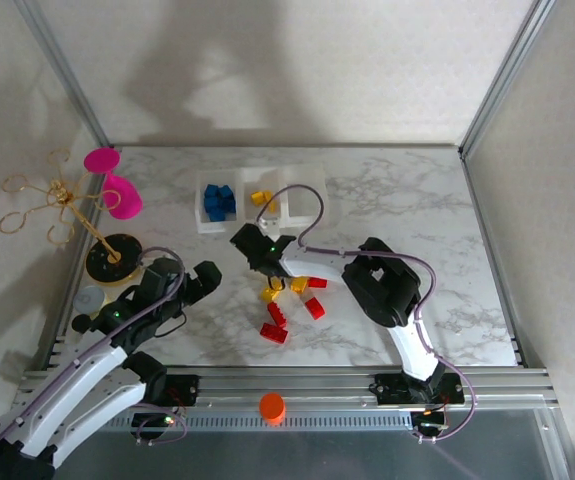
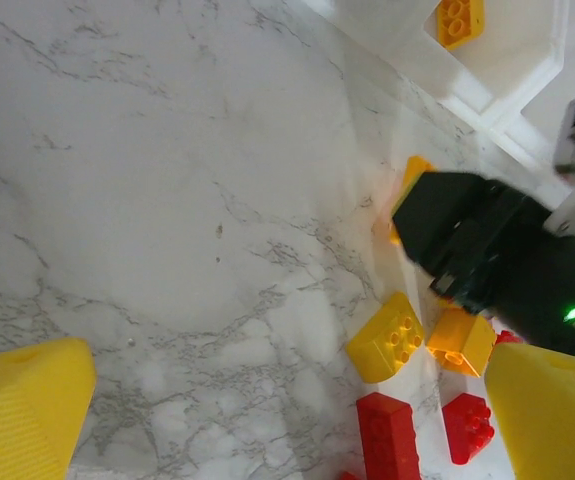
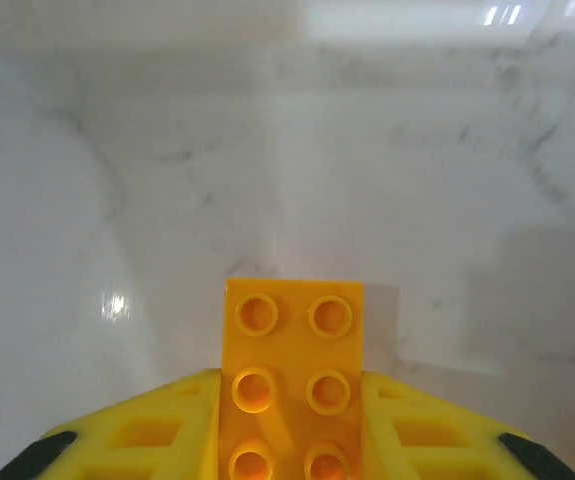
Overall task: Sort the legos into containers by color
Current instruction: Pick up the lego from the center of the table, then place the lego in the container, then pick up the lego from the center of the table, then place the lego in the container, then pick up the lego from the center of the table.
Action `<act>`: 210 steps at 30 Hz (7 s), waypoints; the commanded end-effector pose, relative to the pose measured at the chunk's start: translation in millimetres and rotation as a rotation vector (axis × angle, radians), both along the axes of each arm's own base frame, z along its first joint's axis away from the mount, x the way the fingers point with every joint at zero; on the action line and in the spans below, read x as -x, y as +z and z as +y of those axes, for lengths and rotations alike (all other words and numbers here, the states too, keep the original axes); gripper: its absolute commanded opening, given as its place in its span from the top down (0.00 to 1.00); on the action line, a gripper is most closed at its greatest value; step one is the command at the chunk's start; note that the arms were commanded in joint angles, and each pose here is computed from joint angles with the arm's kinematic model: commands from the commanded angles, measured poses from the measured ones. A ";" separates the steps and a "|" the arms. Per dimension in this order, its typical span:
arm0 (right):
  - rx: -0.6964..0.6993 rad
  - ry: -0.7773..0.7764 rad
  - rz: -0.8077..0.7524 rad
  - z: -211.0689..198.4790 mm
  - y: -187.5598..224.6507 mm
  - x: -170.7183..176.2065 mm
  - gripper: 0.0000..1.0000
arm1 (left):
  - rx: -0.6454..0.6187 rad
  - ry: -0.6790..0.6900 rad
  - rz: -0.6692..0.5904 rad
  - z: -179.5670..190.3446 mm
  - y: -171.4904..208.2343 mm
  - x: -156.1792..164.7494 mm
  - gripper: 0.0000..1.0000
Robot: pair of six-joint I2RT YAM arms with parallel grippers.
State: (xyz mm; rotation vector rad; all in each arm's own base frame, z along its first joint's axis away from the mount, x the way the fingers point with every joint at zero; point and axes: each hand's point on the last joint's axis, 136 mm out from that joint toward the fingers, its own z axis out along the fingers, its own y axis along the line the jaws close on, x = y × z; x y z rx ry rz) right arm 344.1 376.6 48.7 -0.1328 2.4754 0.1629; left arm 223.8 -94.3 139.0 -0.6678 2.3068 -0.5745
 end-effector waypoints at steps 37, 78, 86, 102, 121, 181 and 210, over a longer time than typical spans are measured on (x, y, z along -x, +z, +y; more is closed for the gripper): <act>-0.157 0.134 -0.167 -28.5 120.9 -61.1 0.27 | -0.004 -0.087 -0.168 -34.4 45.1 -46.3 0.00; 0.049 0.102 0.164 -50.9 3.5 58.1 0.29 | 0.037 -0.112 -0.083 -42.0 1.3 4.8 0.00; 0.115 0.030 0.144 -72.2 5.0 57.1 0.25 | 0.037 -0.099 -0.097 -40.3 4.6 3.1 0.00; 0.104 0.057 0.110 -43.1 -8.3 32.5 0.43 | 0.026 -0.085 -0.102 -36.1 7.4 3.2 0.00; -0.037 0.088 -0.079 -25.4 76.1 -26.9 0.60 | 0.035 -0.074 -0.161 -45.5 30.7 -14.8 0.00; -0.036 -0.186 0.183 -83.2 -6.5 101.4 0.30 | 0.044 -0.169 -0.098 -75.7 9.6 6.3 0.00; -0.012 -0.156 0.100 -81.9 6.3 67.2 0.67 | 0.034 -0.150 -0.114 -71.9 11.9 3.9 0.00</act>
